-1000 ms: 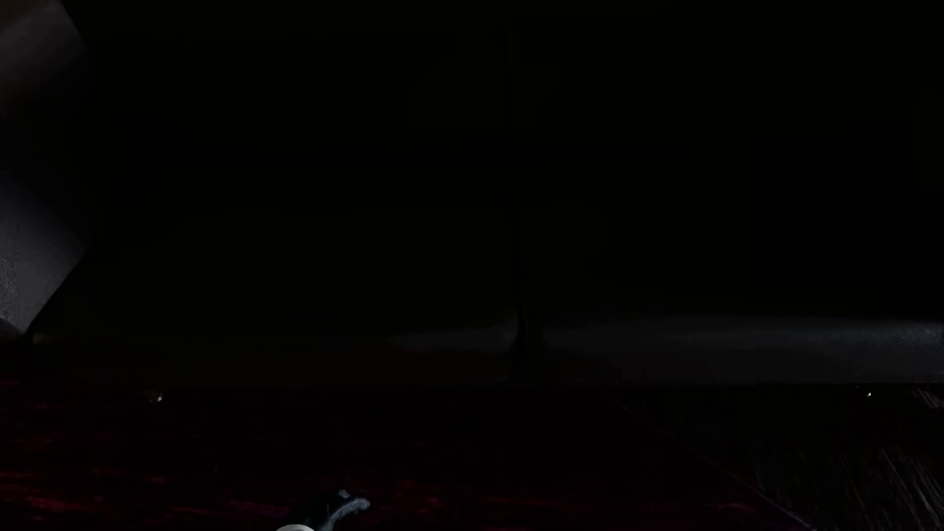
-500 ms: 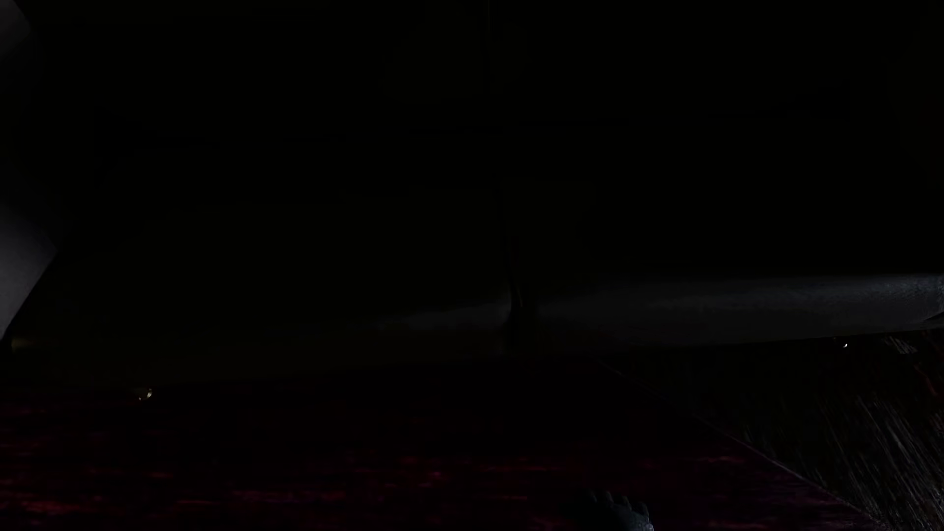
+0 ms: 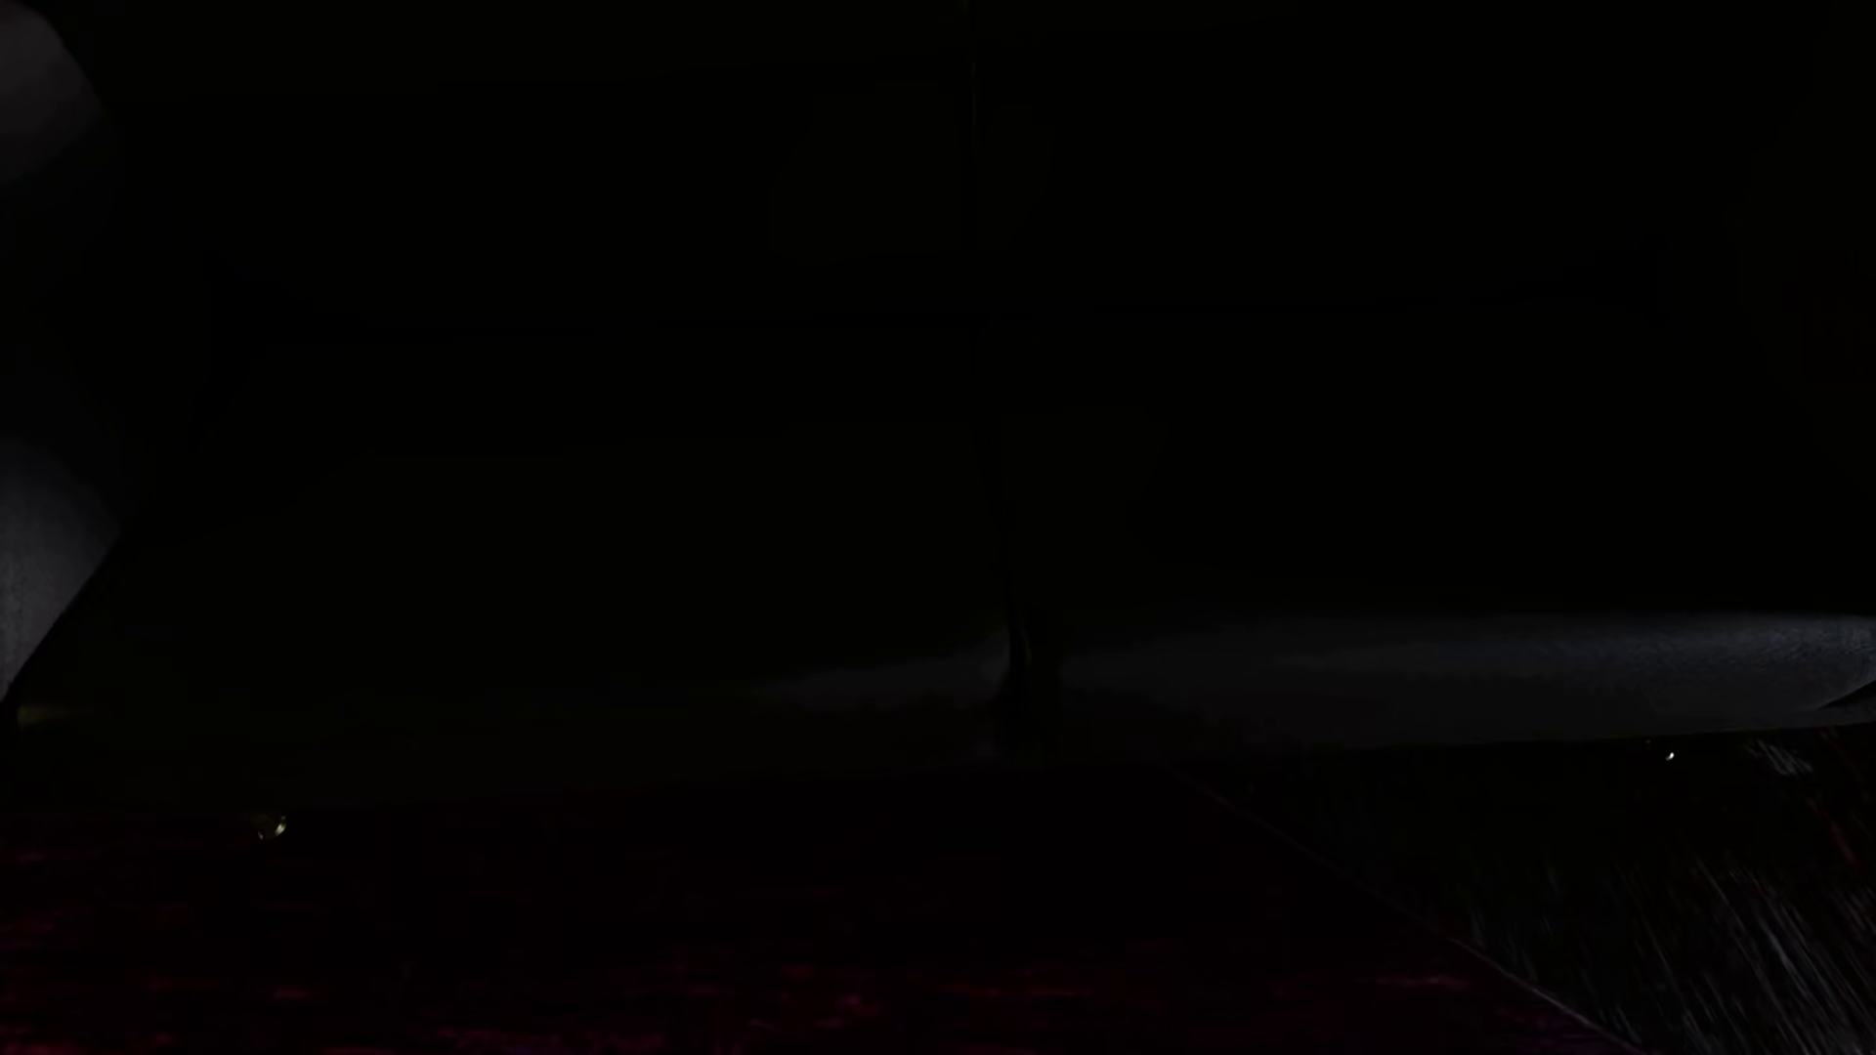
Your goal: Head to the sofa
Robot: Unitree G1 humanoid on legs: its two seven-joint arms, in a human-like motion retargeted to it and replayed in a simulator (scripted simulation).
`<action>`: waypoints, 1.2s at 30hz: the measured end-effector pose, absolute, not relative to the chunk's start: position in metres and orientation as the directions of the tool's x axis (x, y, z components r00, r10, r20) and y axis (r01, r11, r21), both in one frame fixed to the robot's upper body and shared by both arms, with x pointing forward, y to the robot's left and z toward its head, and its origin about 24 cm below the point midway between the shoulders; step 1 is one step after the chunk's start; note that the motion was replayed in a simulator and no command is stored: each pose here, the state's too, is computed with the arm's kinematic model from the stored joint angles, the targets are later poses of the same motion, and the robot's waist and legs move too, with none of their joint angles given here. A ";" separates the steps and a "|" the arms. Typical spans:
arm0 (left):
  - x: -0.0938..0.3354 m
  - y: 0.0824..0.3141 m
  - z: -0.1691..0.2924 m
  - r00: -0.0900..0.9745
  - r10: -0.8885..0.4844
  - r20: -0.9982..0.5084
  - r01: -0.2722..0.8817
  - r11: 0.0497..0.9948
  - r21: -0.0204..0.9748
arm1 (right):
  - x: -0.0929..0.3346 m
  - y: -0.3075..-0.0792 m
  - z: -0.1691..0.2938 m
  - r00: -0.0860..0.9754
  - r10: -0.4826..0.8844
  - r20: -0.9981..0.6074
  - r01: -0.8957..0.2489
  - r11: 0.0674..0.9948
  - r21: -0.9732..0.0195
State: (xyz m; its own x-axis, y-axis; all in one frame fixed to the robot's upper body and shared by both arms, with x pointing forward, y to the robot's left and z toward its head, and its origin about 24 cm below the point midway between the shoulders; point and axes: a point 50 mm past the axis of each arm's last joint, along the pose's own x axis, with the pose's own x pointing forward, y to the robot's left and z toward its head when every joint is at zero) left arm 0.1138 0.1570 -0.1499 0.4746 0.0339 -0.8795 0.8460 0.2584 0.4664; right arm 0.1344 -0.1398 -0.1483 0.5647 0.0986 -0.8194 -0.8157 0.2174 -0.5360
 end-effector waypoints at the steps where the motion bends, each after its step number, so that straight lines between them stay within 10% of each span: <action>1: 0.113 0.156 -0.152 0.469 0.053 -0.882 0.847 0.258 0.465 | 0.132 -0.145 -0.150 0.559 0.074 -0.826 -0.816 0.226 -0.532; 10: 0.111 0.153 -0.154 0.464 0.059 -0.884 0.855 0.228 0.465 | 0.121 -0.173 -0.154 0.521 -0.017 -0.853 -0.830 0.222 -0.511; 36: 0.131 0.148 -0.149 0.496 0.057 -0.867 0.837 0.235 0.494 | 0.134 -0.144 -0.150 0.567 0.039 -0.823 -0.792 0.301 -0.531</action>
